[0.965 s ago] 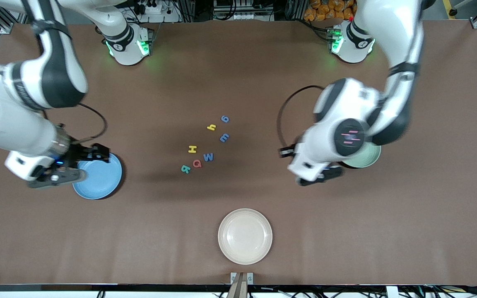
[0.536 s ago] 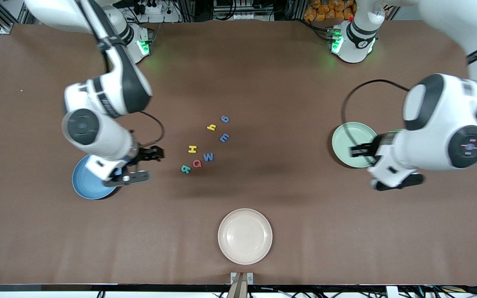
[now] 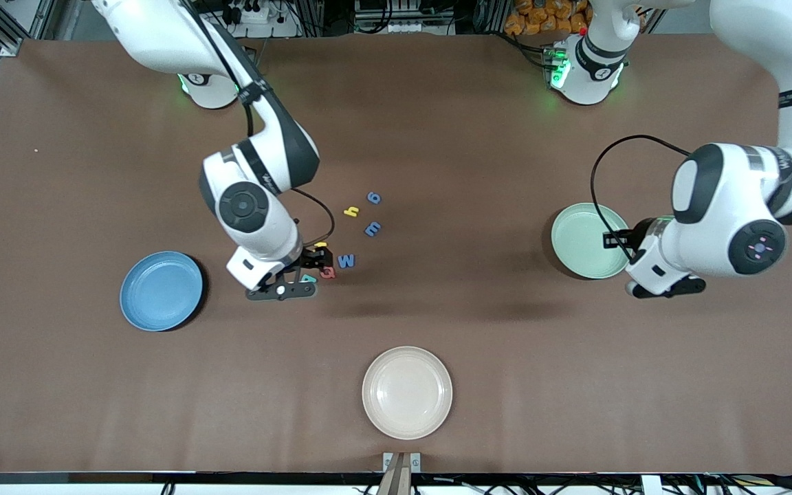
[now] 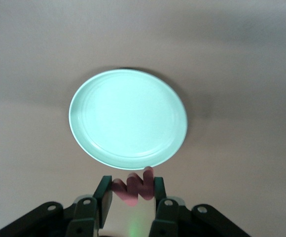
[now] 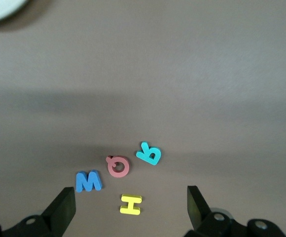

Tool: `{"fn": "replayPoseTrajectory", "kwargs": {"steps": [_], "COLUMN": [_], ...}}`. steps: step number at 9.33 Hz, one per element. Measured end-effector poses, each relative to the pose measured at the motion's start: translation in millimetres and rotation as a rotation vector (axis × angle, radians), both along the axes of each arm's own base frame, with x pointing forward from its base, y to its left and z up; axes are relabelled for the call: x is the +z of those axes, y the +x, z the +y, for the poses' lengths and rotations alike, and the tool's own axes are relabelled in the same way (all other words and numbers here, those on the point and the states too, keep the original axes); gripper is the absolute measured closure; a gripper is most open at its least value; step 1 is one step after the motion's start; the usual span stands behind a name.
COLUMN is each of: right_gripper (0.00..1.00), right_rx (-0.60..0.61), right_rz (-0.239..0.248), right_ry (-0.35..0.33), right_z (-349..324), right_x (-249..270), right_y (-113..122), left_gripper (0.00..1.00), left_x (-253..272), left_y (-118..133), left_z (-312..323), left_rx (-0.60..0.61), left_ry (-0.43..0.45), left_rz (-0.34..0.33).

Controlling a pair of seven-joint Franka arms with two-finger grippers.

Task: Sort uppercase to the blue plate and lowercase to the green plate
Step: 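Lower the right gripper onto the yellow H while the left gripper releases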

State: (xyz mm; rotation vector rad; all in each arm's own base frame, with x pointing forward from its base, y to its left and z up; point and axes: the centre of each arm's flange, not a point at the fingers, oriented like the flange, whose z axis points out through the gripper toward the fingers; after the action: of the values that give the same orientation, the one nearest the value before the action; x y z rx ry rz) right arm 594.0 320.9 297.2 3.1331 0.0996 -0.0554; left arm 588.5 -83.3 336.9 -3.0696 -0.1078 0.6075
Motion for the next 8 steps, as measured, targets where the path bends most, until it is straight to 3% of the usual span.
{"fn": "replayPoseTrajectory", "kwargs": {"steps": [3,5,7,8], "right_gripper": [0.0,0.0,0.0,0.0], "right_rx": [-0.026,-0.067,-0.077,-0.078], "right_rz": [-0.004,-0.004,-0.01,-0.017], "right_ry": [-0.002,-0.006,-0.005,-0.001], "right_z": [-8,3,17,17], "right_x": [-48,-75,-89,-96], "right_y": [-23,-49,-71,-77], "left_gripper": [0.61,0.59,0.48,0.33], "left_x": [-72,-95,-103,-103], "left_y": [-42,-54,-58,-58], "left_z": [32,31,31,31], "left_rx": [0.025,0.024,0.023,0.022], "left_ry": [-0.005,-0.004,-0.003,-0.004], "left_rz": [-0.027,-0.054,-0.041,-0.041]}}
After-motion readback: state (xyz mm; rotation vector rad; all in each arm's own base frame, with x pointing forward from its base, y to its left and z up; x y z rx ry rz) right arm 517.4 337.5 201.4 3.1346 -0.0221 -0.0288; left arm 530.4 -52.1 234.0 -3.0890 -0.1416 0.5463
